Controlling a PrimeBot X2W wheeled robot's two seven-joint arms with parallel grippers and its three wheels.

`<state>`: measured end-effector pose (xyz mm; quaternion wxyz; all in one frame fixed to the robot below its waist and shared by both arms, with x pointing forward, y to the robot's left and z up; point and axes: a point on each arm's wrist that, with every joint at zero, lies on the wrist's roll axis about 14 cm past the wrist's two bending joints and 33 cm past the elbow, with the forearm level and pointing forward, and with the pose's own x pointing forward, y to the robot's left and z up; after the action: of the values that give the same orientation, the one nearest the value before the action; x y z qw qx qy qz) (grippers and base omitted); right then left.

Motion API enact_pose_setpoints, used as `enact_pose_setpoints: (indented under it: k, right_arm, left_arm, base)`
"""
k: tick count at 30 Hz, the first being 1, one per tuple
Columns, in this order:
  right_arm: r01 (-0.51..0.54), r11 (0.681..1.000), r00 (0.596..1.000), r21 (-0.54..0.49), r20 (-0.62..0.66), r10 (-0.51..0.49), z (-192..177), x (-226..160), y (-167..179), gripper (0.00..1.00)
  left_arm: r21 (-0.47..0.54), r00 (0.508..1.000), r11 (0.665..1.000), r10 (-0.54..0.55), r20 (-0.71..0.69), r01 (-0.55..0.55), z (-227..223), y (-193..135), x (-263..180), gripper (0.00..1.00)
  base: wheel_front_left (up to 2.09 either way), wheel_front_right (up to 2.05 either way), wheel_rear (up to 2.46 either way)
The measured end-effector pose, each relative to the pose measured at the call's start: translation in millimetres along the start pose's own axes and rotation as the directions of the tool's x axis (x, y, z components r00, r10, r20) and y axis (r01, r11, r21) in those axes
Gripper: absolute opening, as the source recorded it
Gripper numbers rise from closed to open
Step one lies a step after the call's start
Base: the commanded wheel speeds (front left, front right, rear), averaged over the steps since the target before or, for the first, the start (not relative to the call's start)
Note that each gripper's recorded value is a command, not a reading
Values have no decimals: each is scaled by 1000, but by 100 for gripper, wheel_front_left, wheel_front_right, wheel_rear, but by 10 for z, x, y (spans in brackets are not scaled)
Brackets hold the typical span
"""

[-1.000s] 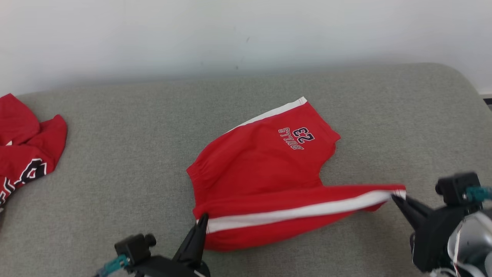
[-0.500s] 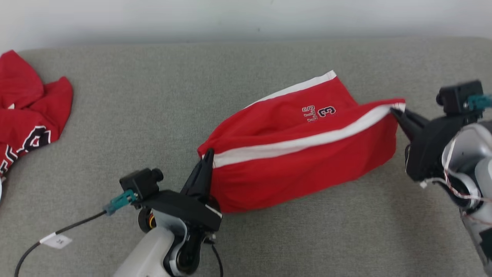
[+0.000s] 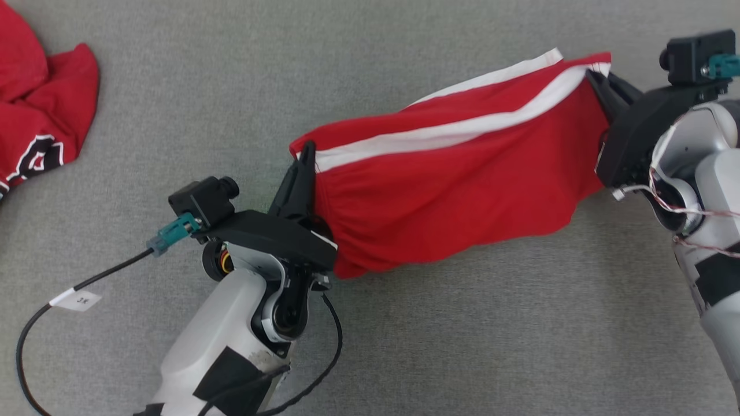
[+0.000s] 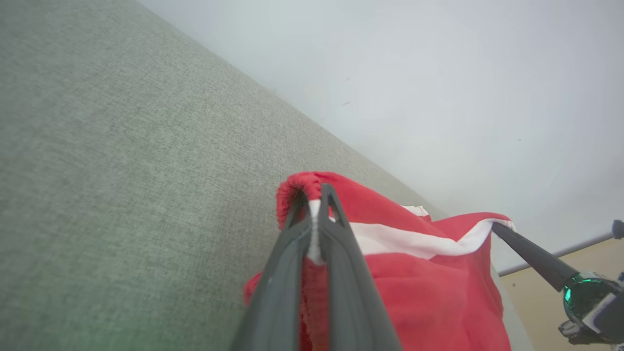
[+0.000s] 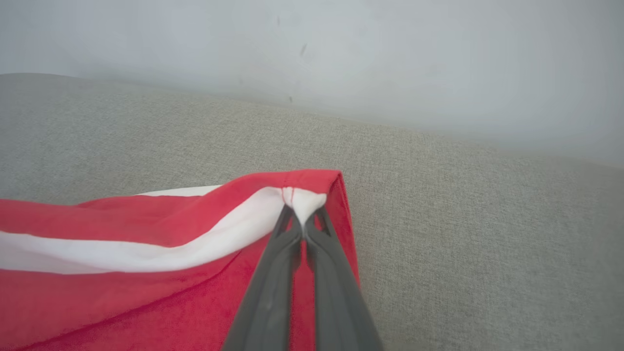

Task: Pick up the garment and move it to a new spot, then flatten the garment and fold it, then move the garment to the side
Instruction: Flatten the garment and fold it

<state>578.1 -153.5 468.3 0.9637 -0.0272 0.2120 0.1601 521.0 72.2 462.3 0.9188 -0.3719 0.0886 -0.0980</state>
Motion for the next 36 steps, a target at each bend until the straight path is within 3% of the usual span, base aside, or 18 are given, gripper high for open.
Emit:
enact_pose_setpoints:
  k: [8,9,10,17,24,36]
  right_arm:
    - [-7,1000,1000,0,-12,7,-109,315,72,0]
    - [-5,1000,1000,2,-8,5,-103,335,69,29]
    - [-3,1000,1000,6,-5,3,-102,350,66,100]
    - [6,1000,1000,12,30,-6,-1,305,51,100]
    - [35,999,999,38,22,-36,90,101,-58,100]
    - [87,990,994,112,-76,-79,-118,-321,-176,100]
  left_arm:
    - [2,997,997,73,13,-73,18,241,95,0]
    - [3,997,997,74,14,-74,22,250,102,42]
    - [4,997,997,76,15,-76,26,258,106,100]
    - [20,998,998,54,29,-54,89,172,93,100]
    - [139,998,990,25,66,-34,232,78,-70,100]
    - [398,995,916,6,102,-46,378,164,-755,100]
  base:
    - [0,0,0]
    - [0,0,0]
    - [0,0,0]
    - [0,0,0]
    - [0,0,0]
    - [0,0,0]
